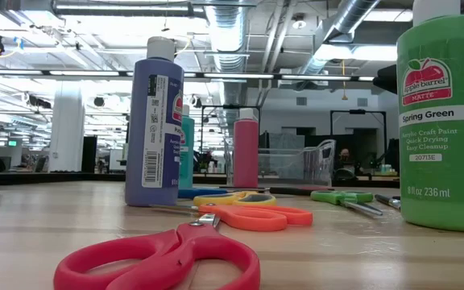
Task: Pick & Place Paint Supplies
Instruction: Put the white paint bottle into the orange bin
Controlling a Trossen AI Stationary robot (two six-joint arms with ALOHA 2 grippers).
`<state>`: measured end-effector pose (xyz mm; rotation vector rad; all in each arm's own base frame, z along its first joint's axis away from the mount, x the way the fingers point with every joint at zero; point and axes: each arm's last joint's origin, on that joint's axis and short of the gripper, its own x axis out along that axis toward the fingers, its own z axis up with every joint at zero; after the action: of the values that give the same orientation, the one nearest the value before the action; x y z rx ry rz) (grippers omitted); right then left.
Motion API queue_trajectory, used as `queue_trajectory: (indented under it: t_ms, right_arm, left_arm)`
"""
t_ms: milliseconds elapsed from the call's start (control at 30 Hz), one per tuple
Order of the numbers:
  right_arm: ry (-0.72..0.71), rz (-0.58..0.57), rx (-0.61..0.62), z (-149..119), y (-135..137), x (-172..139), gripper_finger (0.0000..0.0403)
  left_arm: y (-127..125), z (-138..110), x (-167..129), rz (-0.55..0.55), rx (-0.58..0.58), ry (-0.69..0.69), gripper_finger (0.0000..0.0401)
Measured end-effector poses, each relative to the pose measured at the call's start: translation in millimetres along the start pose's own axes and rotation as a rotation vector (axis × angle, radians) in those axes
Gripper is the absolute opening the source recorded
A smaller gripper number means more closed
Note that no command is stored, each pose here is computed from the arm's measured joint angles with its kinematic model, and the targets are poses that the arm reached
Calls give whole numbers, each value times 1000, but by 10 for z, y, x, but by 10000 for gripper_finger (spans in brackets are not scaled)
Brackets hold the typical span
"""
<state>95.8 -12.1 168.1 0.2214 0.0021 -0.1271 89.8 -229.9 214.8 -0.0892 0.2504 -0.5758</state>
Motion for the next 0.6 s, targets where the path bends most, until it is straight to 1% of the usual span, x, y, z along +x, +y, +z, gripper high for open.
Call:
queue_trajectory:
  t_ms: [133, 300, 433, 600]
  right_arm:
    - [0, 0, 0, 0, 0, 0, 89]
    - [0, 0, 0, 0, 0, 0, 89]
    - [0, 0, -1, 1, 0, 0, 89]
    - [0, 0, -1, 0, 0, 0, 89]
  left_arm:
    - [-24, 0, 26, -9, -15, -21, 126]
    - [-47, -70, 80, -13, -2, -4, 126]
    - [-60, -105, 110, -14, -17, -1, 126]
    - [-66, -96, 107, -21, -29, -8, 126]
